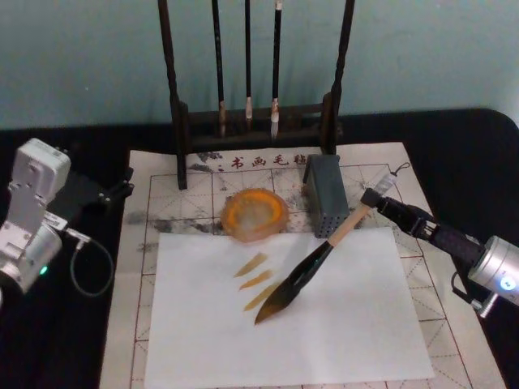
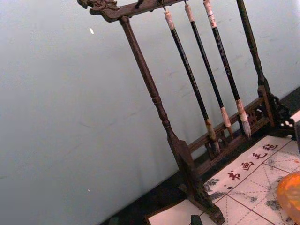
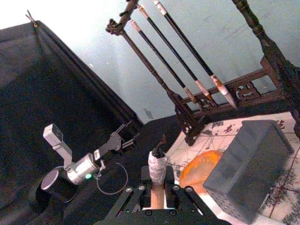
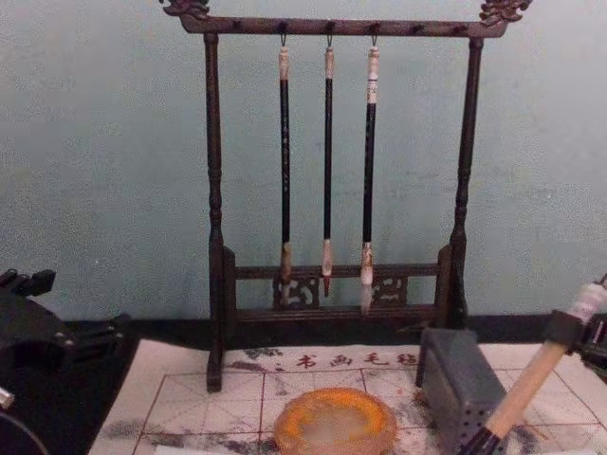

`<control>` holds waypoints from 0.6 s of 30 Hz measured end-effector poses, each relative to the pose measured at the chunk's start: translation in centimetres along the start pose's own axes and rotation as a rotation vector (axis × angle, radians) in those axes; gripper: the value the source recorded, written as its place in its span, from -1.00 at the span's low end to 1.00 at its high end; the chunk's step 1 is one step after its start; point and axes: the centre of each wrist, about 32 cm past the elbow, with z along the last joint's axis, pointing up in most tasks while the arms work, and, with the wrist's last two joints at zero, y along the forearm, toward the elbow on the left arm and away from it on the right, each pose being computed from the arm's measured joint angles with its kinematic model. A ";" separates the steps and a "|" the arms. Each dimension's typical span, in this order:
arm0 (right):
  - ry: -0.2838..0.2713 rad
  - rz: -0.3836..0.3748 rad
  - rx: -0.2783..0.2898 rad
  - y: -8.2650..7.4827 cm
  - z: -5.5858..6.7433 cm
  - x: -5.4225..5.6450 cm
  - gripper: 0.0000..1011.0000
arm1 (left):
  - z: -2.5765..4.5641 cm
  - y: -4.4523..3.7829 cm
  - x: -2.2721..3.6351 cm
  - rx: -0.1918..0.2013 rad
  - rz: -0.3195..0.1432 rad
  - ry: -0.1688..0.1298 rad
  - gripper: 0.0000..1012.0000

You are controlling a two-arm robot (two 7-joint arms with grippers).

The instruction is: Pick up the brush from the inkstone, write on the paper, then place the brush back to its original position.

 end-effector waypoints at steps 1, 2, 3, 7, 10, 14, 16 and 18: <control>-0.001 0.001 -0.001 0.1 0.0 0.0 -0.63 | 0.00 0.00 0.00 0.000 0.000 0.000 0.98; -0.002 0.002 -0.002 0.1 0.0 0.0 -0.63 | 0.00 0.00 0.00 0.000 0.000 0.000 0.98; -0.005 0.003 -0.004 0.2 0.0 0.0 -0.63 | 0.00 0.00 0.00 0.000 0.000 0.000 0.98; -0.009 0.006 -0.008 0.4 0.0 0.1 -0.63 | 0.00 0.00 0.00 0.000 0.000 0.000 0.98; -0.014 0.007 -0.011 0.6 0.0 0.1 -0.63 | 0.00 0.00 0.00 0.000 0.000 0.000 0.98; -0.018 0.008 -0.014 0.8 0.0 0.1 -0.63 | 0.00 0.00 0.00 0.000 0.000 0.000 0.98; -0.021 0.007 -0.017 0.8 0.0 0.2 -0.63 | 0.00 0.00 0.00 0.000 0.000 0.000 0.98; -0.023 0.006 -0.018 0.8 0.1 0.2 -0.63 | 0.00 0.00 0.00 0.000 0.000 0.000 0.98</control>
